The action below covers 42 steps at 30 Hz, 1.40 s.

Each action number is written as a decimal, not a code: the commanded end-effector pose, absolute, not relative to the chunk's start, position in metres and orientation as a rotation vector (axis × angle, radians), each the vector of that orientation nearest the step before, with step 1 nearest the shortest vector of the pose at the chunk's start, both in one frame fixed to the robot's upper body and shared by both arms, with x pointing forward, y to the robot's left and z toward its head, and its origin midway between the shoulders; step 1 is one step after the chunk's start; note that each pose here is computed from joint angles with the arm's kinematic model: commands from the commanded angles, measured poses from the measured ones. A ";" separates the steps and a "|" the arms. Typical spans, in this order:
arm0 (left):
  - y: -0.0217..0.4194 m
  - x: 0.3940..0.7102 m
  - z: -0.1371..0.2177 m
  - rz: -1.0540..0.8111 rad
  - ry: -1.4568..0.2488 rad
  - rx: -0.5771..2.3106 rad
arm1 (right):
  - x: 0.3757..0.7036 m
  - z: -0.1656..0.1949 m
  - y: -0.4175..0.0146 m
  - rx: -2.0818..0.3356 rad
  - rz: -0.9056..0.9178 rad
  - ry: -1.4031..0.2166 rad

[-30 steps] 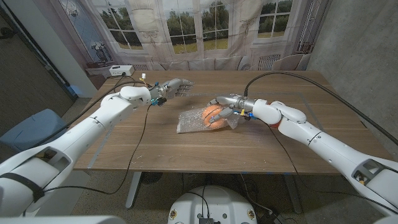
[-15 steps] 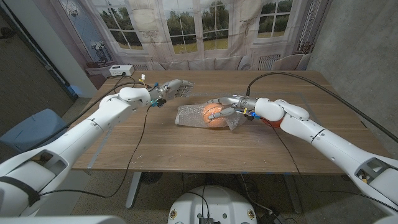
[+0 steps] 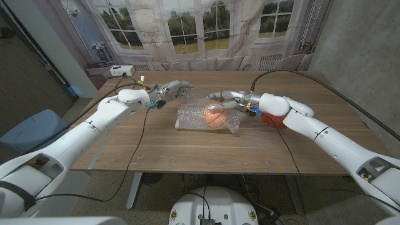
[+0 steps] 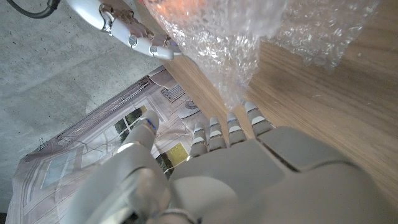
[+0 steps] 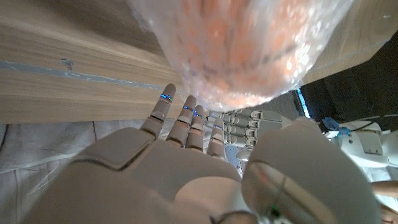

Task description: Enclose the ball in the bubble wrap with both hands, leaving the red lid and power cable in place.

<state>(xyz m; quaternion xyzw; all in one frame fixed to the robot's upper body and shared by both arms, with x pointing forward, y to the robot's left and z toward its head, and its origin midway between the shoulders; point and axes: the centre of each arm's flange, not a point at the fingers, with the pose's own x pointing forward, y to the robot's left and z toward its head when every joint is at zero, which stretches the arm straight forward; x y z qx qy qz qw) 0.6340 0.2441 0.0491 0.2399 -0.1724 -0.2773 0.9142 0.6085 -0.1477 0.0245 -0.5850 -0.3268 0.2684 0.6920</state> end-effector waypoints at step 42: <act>0.306 0.594 0.005 -0.364 -0.668 0.065 | 0.647 0.085 -0.217 -0.148 0.399 -0.796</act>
